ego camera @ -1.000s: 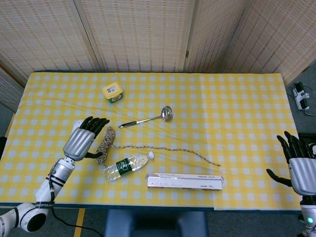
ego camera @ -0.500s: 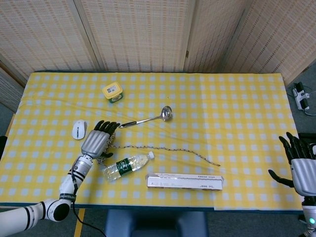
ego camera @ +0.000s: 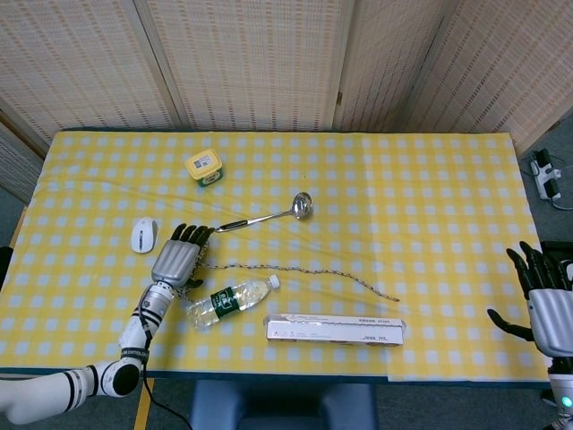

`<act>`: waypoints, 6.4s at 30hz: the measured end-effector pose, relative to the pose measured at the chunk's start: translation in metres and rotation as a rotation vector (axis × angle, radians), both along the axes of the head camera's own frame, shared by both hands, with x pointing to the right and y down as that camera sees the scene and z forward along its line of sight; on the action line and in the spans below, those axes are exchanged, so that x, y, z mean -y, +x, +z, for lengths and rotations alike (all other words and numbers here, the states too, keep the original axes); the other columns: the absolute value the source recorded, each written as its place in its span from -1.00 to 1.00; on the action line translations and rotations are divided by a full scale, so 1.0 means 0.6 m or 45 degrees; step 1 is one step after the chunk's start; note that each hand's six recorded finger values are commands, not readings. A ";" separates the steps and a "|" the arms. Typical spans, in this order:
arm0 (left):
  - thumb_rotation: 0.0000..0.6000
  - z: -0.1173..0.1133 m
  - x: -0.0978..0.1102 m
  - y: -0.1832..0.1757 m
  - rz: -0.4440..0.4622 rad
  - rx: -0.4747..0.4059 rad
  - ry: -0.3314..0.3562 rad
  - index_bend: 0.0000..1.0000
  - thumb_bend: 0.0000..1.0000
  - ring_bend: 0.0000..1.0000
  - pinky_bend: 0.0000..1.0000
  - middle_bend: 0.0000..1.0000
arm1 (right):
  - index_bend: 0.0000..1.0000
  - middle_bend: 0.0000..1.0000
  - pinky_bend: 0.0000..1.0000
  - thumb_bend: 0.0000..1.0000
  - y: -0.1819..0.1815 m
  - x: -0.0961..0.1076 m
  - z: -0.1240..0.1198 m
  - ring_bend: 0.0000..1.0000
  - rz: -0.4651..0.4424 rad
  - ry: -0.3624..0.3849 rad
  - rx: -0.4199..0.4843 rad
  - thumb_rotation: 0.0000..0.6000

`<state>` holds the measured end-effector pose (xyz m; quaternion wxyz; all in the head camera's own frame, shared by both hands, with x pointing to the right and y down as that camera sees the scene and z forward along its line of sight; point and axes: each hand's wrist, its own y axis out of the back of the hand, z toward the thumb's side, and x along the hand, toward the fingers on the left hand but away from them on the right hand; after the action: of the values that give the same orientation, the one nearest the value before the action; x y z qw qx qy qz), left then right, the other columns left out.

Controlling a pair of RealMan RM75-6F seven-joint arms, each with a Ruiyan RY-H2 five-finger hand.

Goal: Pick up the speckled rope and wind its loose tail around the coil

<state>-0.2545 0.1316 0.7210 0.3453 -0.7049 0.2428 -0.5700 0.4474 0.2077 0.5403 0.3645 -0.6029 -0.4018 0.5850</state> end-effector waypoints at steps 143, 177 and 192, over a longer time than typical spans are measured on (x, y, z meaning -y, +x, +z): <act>1.00 -0.001 0.012 -0.042 -0.328 -0.265 0.050 0.22 -0.05 0.15 0.28 0.21 | 0.16 -0.69 -1.00 0.09 -0.270 0.045 0.353 -0.85 -0.119 -0.542 0.179 1.00; 1.00 -0.117 0.004 0.072 -0.128 -0.693 0.037 0.22 -0.03 0.15 0.26 0.21 | 0.22 -0.63 -1.00 0.20 -0.365 0.176 0.252 -0.78 -0.118 -0.322 0.510 1.00; 1.00 -0.126 0.009 0.196 0.019 -0.632 -0.066 0.22 -0.03 0.15 0.24 0.21 | 0.23 -0.63 -1.00 0.20 -0.556 0.246 0.132 -0.77 -0.300 -0.204 0.760 1.00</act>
<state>-0.1367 0.1261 0.6454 0.2610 -0.8337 0.3005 -0.3828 0.1139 0.0603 0.6192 0.2471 -0.8169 -0.3710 0.3660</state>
